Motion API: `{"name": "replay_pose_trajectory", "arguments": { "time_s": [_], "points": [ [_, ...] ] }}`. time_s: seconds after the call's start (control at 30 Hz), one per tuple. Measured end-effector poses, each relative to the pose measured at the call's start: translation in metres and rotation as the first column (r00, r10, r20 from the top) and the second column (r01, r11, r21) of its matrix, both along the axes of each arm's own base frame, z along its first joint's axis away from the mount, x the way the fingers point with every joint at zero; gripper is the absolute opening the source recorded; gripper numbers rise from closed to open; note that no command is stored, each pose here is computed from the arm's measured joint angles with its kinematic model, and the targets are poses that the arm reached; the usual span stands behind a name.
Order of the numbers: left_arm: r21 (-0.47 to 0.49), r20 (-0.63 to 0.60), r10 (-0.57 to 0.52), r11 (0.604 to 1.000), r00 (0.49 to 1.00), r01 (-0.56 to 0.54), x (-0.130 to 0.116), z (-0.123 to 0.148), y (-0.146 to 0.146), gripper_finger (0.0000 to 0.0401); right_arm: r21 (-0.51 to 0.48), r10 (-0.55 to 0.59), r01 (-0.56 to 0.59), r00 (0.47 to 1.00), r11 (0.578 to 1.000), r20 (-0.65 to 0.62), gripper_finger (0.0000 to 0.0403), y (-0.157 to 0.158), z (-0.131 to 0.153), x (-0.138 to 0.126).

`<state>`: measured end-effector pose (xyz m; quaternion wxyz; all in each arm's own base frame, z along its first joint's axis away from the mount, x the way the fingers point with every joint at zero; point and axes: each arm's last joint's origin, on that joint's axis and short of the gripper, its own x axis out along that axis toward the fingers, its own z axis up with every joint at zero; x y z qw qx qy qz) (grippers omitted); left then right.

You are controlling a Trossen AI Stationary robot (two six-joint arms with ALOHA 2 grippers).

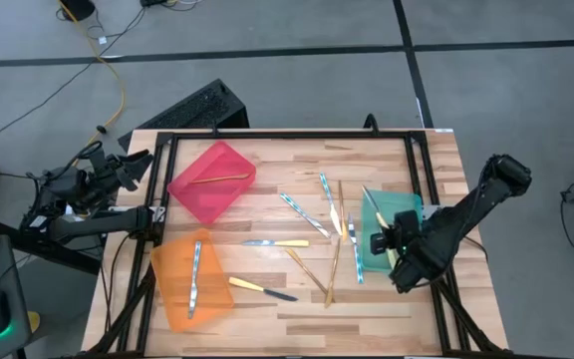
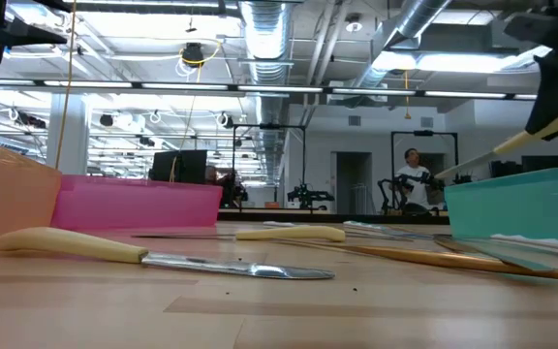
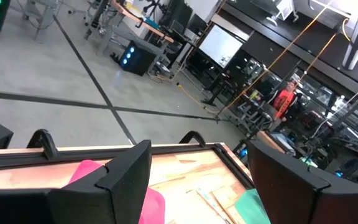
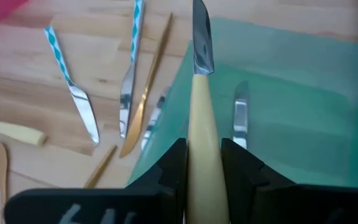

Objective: Sort silverware by color (type)
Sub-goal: Put the yellow knife into the green bin

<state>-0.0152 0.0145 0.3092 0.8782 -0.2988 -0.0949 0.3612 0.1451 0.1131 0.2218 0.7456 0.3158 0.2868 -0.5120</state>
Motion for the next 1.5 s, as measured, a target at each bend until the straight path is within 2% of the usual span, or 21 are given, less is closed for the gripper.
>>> {"name": "replay_pose_trajectory", "arguments": {
  "time_s": [0.33,0.6,0.87,1.3,1.5],
  "points": [
    [0.0,0.0,0.004,1.0,1.0,-0.004,0.0,0.0,0.0,0.0247,-0.005,0.06,-0.06,0.997,0.998,-0.04,0.0089,0.01,0.025,-0.007],
    [0.0,0.0,0.004,1.0,1.0,-0.004,0.0,0.0,0.0,0.0247,0.09,0.063,-0.051,0.989,0.995,-0.133,0.0089,0.017,0.026,-0.014],
    [0.0,-0.001,0.004,1.0,1.0,-0.004,0.0,0.0,0.0,0.0247,0.115,0.07,-0.04,0.96,0.993,-0.271,0.0089,0.032,0.011,-0.015],
    [0.005,-0.007,0.008,1.0,1.0,-0.008,0.0,0.0,0.0,0.0247,0.043,0.023,-0.005,0.905,0.999,-0.426,0.0089,0.052,-0.026,-0.004],
    [0.012,-0.015,0.026,1.0,1.0,-0.026,0.0,0.0,0.001,0.0247,0.034,0.015,0.0,0.898,0.999,-0.439,0.0089,0.057,-0.035,-0.001]
  ]
}}
